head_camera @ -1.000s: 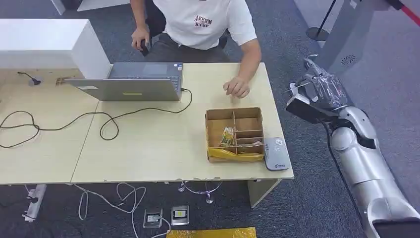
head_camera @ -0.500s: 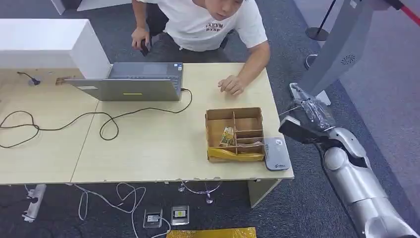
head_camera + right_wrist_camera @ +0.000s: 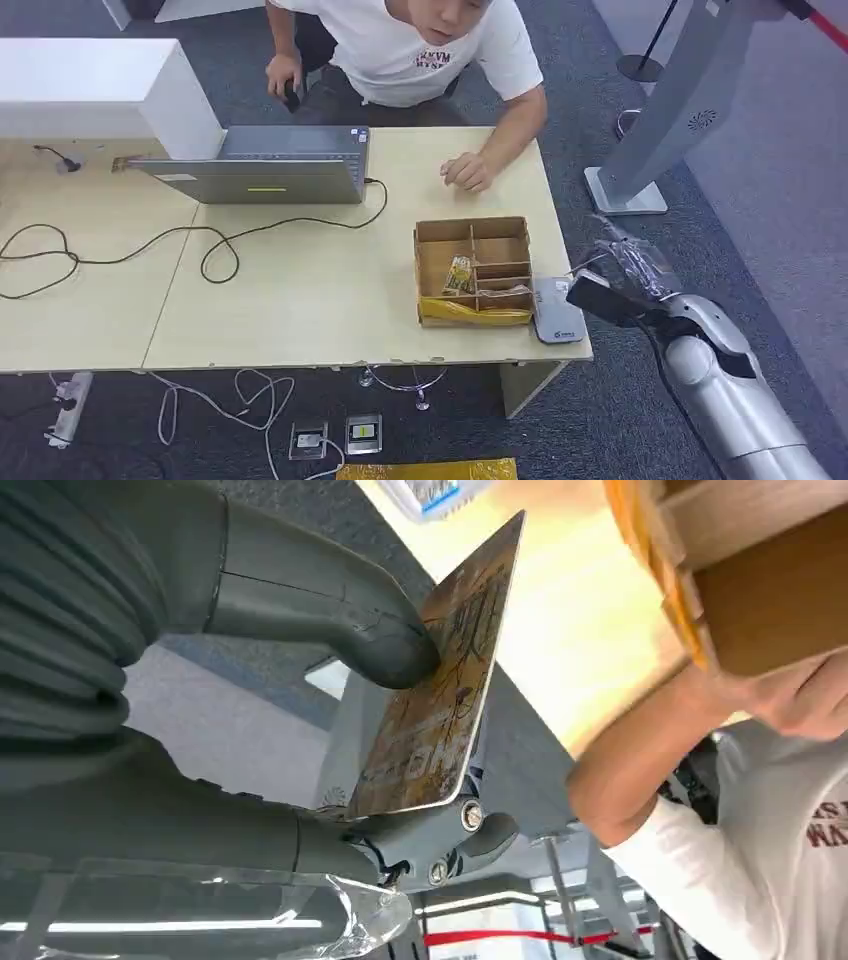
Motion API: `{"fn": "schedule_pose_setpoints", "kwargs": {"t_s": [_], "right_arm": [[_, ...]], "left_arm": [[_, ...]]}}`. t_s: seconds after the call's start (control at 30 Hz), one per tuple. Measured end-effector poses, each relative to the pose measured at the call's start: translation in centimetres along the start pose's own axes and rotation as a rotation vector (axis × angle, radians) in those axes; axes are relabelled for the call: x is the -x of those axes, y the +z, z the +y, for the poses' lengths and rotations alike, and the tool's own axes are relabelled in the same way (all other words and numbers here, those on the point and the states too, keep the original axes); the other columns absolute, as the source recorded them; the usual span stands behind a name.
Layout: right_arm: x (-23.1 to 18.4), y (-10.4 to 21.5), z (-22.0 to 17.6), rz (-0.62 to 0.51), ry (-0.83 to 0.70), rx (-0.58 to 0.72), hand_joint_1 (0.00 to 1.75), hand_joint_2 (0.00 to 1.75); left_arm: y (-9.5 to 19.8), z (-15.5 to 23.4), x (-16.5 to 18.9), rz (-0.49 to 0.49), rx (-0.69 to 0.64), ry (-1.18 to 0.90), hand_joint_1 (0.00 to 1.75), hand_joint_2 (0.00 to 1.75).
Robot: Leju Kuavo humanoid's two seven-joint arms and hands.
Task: Pass the card to the sensor for recognition and then transmit it.
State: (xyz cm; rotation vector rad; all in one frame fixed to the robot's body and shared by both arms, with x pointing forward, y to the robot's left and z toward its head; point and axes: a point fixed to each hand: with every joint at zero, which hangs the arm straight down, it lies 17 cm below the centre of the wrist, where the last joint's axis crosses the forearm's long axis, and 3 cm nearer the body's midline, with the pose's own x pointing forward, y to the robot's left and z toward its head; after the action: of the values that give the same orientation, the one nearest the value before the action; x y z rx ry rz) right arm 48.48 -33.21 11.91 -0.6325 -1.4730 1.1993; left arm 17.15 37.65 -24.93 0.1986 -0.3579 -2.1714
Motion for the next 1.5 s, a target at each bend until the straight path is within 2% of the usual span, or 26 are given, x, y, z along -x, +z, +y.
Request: {"fn": "schedule_pose_setpoints", "kwargs": {"t_s": [0.43, 1.17, 1.5], "right_arm": [[0.2, 1.9, 1.8, -0.003, 0.017, -0.046, 1.75, 1.75], [3.6, 2.1, 8.6, 0.035, -0.005, -0.167, 1.75, 1.75], [4.9, 1.7, 9.8, 0.065, -0.023, -0.174, 1.75, 1.75]], "left_arm": [[0.0, -0.2, -0.2, -0.002, 0.0, 0.001, 0.0, 0.0], [-0.1, 0.3, -0.1, -0.002, -0.003, -0.004, 0.0, 0.0], [-0.1, 0.4, 0.0, 0.0, 0.003, -0.006, 0.0, 0.0]]}}
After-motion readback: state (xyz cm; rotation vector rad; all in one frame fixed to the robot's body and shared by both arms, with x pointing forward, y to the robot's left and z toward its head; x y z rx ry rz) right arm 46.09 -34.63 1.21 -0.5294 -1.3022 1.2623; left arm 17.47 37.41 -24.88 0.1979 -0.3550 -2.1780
